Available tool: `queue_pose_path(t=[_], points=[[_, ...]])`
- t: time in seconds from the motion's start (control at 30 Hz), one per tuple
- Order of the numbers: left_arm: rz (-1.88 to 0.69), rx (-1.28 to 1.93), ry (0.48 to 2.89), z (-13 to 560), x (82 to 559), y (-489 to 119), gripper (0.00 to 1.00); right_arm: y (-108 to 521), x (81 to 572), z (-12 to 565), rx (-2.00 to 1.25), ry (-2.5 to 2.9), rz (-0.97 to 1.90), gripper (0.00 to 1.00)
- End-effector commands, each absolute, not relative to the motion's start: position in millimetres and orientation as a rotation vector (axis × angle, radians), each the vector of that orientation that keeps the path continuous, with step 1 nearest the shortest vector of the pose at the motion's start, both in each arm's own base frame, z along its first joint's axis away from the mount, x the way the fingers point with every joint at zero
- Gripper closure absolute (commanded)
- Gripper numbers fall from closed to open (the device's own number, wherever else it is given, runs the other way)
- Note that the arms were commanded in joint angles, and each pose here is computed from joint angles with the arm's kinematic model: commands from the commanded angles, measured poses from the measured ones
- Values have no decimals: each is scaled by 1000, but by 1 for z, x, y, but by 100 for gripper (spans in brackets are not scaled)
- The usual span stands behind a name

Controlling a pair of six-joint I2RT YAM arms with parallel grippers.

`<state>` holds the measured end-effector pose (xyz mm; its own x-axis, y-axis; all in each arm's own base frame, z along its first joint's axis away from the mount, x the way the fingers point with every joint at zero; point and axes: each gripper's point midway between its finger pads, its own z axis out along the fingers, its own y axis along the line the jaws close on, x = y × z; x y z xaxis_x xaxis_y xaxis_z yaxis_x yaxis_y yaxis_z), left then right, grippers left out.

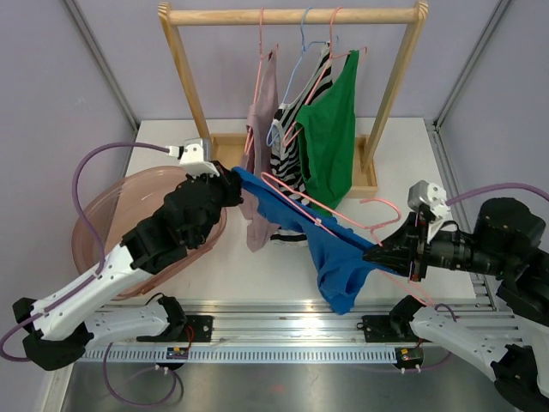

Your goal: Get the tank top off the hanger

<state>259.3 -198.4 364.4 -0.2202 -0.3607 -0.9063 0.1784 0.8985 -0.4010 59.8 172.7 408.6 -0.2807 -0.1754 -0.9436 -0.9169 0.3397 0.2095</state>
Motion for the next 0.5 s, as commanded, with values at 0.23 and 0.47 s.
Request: queue_pose_path(t=[0.23, 0.47], points=[[-1041, 321, 1472, 374, 189, -260, 100, 198, 80, 488, -789, 1179, 1139, 100], [-1314, 753, 1324, 347, 111, -293, 100, 202, 128, 497, -510, 912, 1107, 100]])
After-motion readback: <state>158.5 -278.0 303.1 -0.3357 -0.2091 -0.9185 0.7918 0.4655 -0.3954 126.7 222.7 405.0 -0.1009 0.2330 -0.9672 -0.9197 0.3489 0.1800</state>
